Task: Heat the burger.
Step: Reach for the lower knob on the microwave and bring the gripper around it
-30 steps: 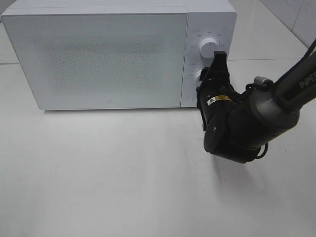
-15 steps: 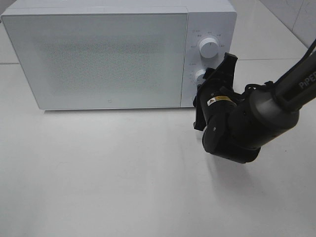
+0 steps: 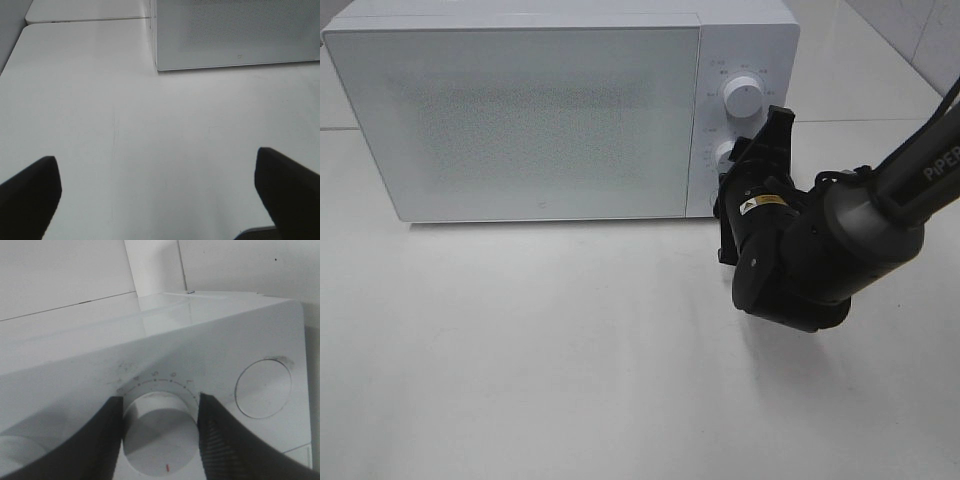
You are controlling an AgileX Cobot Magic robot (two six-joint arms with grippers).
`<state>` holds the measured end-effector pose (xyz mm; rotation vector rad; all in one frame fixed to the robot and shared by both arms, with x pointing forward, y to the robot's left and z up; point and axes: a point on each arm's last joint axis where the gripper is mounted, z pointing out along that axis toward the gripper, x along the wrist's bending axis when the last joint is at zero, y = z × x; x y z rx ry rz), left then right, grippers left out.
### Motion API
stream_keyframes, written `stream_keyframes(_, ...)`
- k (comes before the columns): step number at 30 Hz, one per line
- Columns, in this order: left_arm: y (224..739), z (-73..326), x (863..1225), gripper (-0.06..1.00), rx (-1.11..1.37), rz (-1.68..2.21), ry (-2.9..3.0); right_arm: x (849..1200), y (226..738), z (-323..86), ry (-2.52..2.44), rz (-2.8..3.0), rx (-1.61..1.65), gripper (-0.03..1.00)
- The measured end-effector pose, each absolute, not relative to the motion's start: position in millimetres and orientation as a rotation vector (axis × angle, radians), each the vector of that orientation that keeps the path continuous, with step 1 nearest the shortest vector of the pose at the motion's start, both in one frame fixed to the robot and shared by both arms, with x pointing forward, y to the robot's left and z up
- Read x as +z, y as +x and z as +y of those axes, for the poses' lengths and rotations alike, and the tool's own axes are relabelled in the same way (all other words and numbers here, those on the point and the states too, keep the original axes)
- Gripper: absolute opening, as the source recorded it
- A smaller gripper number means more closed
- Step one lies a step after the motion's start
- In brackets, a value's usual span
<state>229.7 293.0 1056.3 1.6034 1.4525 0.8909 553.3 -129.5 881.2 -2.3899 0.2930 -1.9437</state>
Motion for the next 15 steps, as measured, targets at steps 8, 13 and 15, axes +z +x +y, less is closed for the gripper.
stream_keyframes(8,229.7,293.0,1056.3,0.98,0.891,1.453,1.603,881.2,553.3,-130.3,-2.407,0.278,-1.956,0.44)
stream_keyframes(13,229.7,293.0,1056.3,0.98,0.891,1.453,1.603,881.1,553.2,-131.1,-2.419,0.276,-1.962,0.46)
stream_keyframes(15,229.7,293.0,1056.3,0.98,0.891,1.453,1.603,881.1,553.0,-132.7,-2.427,0.293,-1.973,0.51)
